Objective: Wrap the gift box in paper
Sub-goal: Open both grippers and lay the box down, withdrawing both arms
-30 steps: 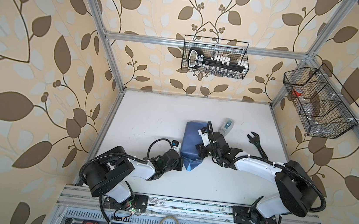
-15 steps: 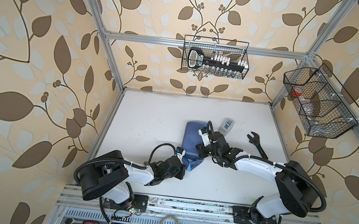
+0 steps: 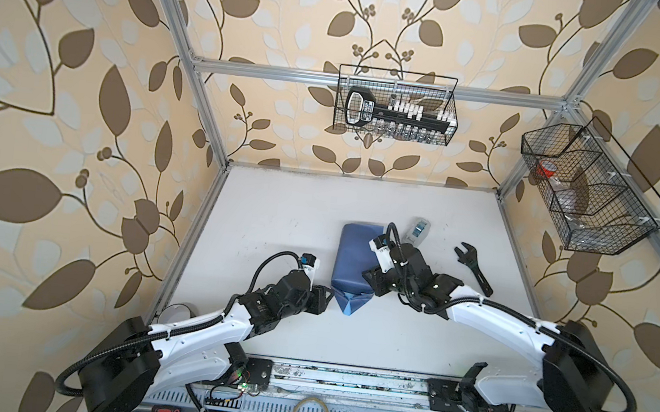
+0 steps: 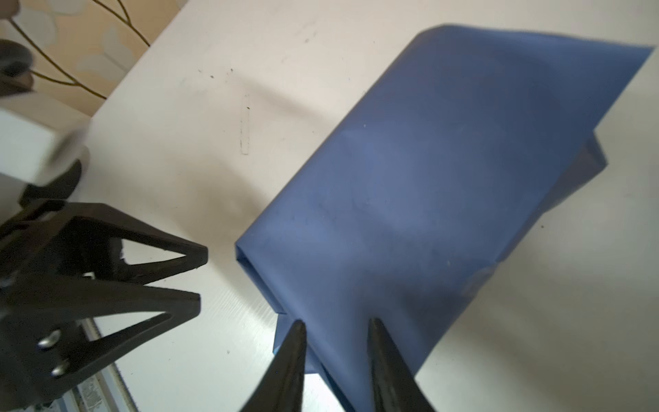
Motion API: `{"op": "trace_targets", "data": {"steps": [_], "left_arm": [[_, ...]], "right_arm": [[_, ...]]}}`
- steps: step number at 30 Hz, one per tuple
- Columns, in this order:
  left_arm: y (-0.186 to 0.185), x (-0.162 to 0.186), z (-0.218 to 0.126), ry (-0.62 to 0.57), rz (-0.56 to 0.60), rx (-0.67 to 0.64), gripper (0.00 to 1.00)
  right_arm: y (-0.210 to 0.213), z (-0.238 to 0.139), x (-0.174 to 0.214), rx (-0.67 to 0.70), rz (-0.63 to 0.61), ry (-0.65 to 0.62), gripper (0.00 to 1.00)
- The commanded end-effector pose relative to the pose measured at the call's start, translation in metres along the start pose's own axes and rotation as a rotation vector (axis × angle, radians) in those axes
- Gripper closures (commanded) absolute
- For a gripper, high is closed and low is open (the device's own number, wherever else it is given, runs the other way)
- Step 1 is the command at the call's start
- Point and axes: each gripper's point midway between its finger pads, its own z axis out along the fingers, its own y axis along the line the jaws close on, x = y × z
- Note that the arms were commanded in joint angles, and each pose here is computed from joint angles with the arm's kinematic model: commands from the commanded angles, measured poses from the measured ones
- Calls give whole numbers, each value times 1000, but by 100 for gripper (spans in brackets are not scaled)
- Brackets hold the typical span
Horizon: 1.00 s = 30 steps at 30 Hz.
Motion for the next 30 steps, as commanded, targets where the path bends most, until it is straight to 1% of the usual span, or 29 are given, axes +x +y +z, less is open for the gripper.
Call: {"op": "trace_targets", "data": {"steps": [1, 4, 7, 11, 15, 17, 20, 25, 30], "left_arm": [[2, 7, -11, 75, -5, -42, 48], [5, 2, -11, 59, 3, -62, 43], [13, -1, -6, 66, 6, -110, 42], [20, -16, 2, 39, -78, -100, 42], [31, -46, 6, -32, -130, -142, 40], [39, -57, 11, -36, -147, -166, 39], [37, -64, 27, -18, -136, -161, 39], [21, -63, 50, 42, -111, -94, 39], [9, -50, 56, 64, -78, -50, 40]], "right_arm": [[-2, -17, 21, 54, -23, 28, 63], [8, -24, 50, 43, 0, 36, 59], [11, -26, 74, 42, 33, 46, 58], [21, -10, 86, -31, 136, 12, 66], [10, 3, 82, 35, 150, -17, 75], [2, 11, 82, 55, 165, -13, 78], [-7, 18, 81, 71, 187, -18, 80], [-23, 22, 74, 101, 210, -33, 82], [-40, 23, 69, 127, 221, -37, 82]]}}
